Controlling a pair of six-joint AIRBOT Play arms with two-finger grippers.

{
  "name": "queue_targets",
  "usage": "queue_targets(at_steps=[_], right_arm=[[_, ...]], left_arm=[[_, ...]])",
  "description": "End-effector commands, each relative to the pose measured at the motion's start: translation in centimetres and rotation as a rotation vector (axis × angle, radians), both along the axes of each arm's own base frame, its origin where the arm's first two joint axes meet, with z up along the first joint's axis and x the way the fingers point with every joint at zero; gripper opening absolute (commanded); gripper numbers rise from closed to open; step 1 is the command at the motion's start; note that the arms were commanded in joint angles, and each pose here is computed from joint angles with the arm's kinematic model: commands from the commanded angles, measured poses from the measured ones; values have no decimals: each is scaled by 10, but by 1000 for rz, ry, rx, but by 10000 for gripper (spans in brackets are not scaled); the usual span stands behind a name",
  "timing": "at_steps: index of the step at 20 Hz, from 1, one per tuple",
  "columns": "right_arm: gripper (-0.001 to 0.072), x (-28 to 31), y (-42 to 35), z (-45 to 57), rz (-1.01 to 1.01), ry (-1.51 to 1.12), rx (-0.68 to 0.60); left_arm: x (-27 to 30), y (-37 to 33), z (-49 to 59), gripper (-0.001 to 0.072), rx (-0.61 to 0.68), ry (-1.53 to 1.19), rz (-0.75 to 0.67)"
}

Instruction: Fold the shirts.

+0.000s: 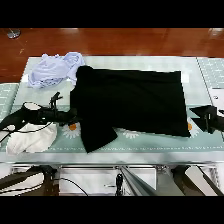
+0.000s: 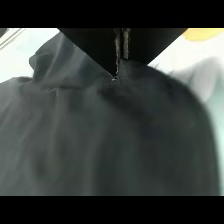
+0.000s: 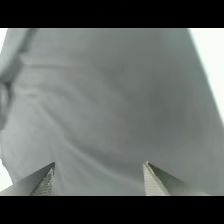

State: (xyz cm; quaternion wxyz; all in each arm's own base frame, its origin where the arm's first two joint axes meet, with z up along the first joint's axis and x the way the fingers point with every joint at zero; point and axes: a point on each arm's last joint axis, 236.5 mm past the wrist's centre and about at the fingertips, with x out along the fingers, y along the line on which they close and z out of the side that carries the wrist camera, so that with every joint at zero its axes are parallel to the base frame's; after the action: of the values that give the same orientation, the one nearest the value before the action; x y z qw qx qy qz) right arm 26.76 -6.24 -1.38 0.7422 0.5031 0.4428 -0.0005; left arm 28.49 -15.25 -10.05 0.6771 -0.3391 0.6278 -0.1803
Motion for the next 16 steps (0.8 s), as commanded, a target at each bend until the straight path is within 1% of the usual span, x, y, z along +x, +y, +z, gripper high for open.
queue_targets(at_steps=[1, 3, 4, 6, 7, 10, 12, 16], right_arm=[[631, -48, -32, -36, -45, 240, -101], [631, -89, -47, -60, -68, 448, -159], [631, -104, -48, -67, -75, 529, -152], [631, -114, -31, -77, -4, 603, -88], [631, -109, -19, -80, 41, 607, -57], [631, -96, -2, -94, 148, 610, -66], [631, -76, 2, -100, 140, 563, -70], [630, -21, -7, -81, 91, 384, -45]], left_arm=[[7, -16, 27, 27, -66, -41, -66], [17, -17, 40, 27, -74, -74, -79], [21, -17, 44, 27, -75, -88, -81], [26, -17, 48, 27, -74, -103, -77], [27, -17, 48, 28, -73, -104, -73], [27, -17, 48, 28, -73, -105, -72], [28, -17, 48, 28, -73, -105, -72], [28, -17, 47, 28, -73, -104, -72]])
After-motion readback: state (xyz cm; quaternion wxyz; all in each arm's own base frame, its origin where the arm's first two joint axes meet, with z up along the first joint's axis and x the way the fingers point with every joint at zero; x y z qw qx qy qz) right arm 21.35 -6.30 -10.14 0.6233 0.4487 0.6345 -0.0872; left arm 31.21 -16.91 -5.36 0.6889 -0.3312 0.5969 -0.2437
